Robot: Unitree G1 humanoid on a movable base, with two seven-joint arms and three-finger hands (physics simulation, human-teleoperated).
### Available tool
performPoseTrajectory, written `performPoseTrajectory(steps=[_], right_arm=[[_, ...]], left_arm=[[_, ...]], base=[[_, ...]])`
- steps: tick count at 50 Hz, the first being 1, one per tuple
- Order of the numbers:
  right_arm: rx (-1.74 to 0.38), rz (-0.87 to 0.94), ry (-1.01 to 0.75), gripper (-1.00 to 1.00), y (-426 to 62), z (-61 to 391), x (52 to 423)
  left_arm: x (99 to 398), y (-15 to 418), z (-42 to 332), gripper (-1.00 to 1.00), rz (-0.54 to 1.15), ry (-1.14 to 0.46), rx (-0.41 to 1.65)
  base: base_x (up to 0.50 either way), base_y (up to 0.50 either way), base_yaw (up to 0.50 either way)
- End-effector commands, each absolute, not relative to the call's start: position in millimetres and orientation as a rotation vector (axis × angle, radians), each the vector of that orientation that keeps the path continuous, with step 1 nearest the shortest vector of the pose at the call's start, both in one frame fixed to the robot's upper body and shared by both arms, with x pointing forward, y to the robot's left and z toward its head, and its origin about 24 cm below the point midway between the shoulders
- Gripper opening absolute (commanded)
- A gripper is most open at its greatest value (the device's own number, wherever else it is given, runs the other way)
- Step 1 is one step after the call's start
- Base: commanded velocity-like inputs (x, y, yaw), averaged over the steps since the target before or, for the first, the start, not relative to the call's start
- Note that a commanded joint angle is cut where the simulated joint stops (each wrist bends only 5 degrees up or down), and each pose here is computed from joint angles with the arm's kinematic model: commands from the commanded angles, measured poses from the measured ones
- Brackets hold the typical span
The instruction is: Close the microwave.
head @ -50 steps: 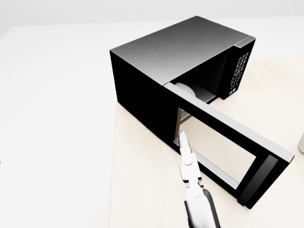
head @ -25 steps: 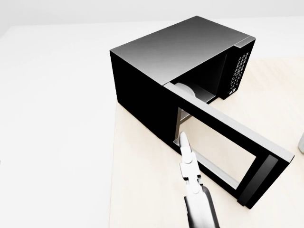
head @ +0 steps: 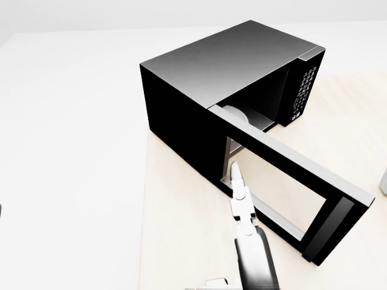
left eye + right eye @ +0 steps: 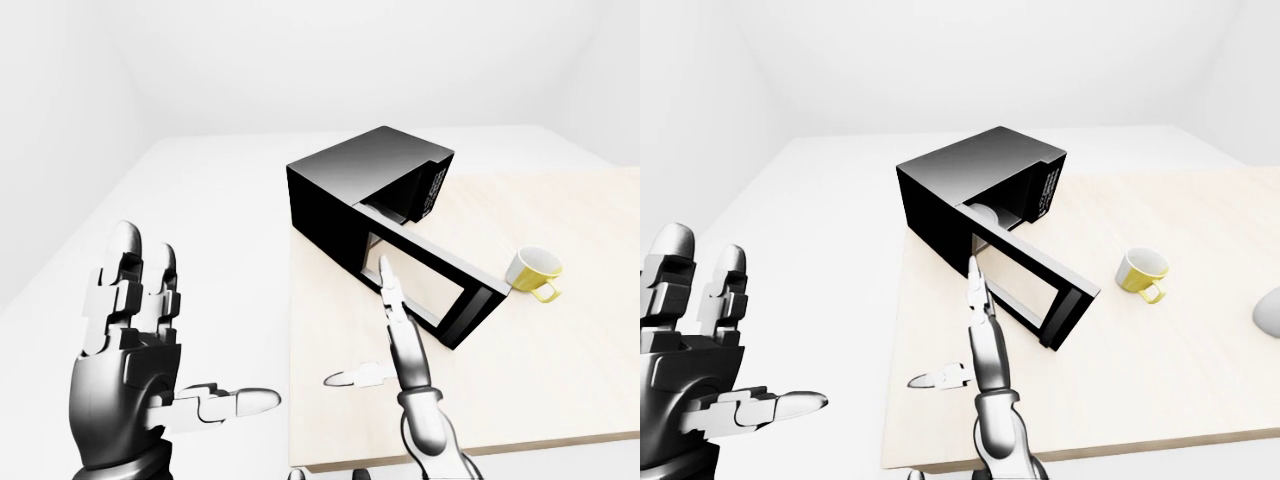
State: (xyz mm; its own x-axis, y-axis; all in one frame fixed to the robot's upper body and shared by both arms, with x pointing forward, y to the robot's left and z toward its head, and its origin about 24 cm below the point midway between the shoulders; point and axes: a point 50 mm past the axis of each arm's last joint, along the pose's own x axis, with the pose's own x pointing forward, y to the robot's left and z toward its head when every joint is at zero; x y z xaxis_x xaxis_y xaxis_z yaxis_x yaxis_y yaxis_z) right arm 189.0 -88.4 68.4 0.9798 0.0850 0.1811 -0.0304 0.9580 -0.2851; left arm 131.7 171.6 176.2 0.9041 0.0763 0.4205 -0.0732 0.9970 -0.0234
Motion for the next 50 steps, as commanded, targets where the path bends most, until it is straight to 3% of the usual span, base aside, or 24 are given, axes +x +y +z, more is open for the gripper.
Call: performPoseTrajectory(steps=[1,15,50], right_arm=[[-0.290,0.035,-0.197,1.00,-91.3,70.9,200.8],[-0.296,0.021,-0.211,1.00,-92.7,80.0,213.5],[-0.290,-0.050,-0.198,1.00,-103.7,86.0,285.5]], left_arm=[[131.6,170.7,176.0,1.00,0.075,-0.435,-0.006],[132.1,170.2,176.8,1.00,0.074,-0.444,-0.008],[131.6,172.5,176.1,1.00,0.077,-0.429,-0.009]], base=[[0.00,0.00,0.00],[0.00,0.00,0.00],[0.00,0.00,0.00]])
